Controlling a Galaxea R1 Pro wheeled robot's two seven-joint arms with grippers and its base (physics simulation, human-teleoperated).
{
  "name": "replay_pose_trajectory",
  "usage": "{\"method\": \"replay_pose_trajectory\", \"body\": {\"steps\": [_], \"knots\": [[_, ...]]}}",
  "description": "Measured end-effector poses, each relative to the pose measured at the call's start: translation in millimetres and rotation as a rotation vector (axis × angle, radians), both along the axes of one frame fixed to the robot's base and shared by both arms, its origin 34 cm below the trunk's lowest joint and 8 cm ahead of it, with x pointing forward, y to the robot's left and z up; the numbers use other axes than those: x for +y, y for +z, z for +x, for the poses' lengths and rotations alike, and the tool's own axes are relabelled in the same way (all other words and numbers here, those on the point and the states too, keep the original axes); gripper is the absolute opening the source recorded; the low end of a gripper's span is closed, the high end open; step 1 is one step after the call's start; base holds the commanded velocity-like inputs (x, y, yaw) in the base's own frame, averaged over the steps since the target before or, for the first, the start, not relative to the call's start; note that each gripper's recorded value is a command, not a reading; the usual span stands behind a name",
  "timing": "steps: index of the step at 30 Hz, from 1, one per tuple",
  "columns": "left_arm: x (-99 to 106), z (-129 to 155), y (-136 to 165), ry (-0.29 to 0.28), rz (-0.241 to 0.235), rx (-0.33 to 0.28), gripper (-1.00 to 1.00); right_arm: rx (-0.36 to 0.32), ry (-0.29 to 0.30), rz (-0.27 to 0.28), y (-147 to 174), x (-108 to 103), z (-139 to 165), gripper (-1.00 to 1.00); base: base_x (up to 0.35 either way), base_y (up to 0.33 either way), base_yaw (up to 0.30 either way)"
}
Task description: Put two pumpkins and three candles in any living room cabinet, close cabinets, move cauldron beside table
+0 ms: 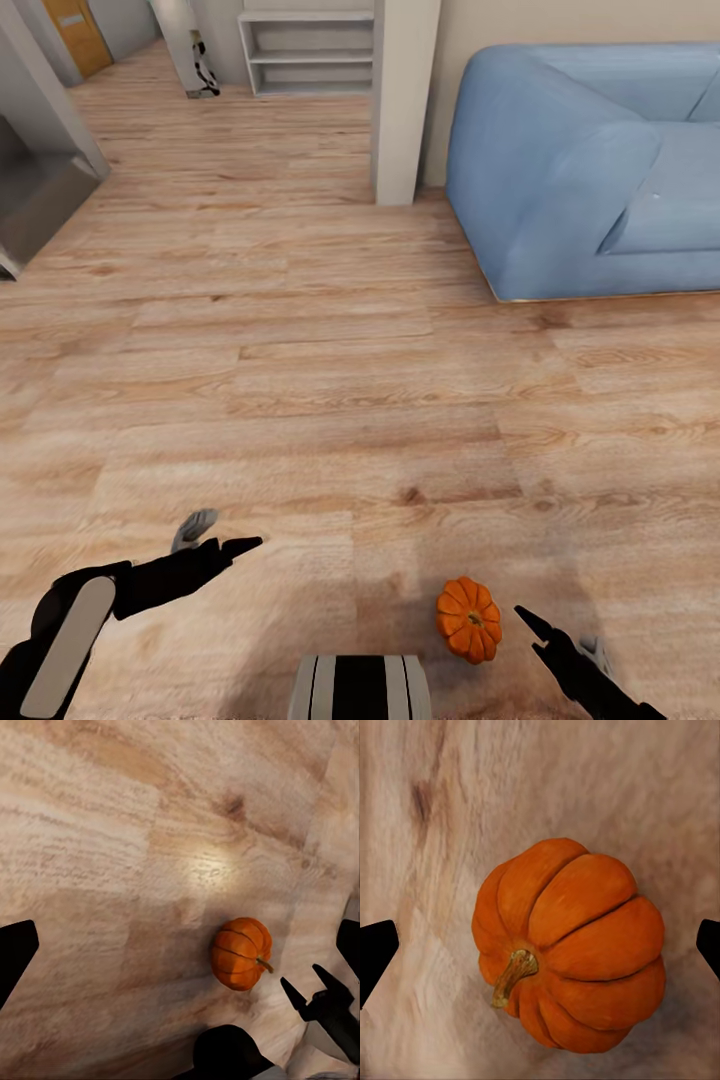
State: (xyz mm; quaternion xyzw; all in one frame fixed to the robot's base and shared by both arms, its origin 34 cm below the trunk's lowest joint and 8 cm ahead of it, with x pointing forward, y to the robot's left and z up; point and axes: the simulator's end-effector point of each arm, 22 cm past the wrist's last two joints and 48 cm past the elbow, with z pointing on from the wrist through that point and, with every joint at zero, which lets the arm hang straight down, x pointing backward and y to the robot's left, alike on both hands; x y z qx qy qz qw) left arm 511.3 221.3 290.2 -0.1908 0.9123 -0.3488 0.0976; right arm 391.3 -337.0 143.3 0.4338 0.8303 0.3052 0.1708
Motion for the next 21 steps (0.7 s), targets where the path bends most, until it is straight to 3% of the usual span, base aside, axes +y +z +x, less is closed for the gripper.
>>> {"method": "replay_pose_trajectory", "body": {"steps": [6, 13, 19, 21], "knots": [[5.7, 5.8, 7.0, 0.040, -0.082, 0.002, 1.00, 0.017, 0.000, 0.001, -7.1, -0.1, -8.4, 1.00, 0.000, 0.000, 0.000], [10.8, 2.1, -1.1, 0.044, -0.097, 0.023, 1.00, 0.045, 0.000, 0.000, -16.0, -0.2, -19.6, 1.00, 0.000, 0.000, 0.000], [0.0, -5.8, -9.9, 0.024, -0.122, 0.047, 1.00, 0.067, 0.000, 0.001, -23.3, -0.3, -28.5, 1.00, 0.000, 0.000, 0.000], [-0.8, -7.9, -13.4, 0.023, -0.124, 0.056, 1.00, 0.042, 0.002, 0.020, -20.4, 2.7, -26.3, 1.00, 0.000, 0.000, 0.000]]}}
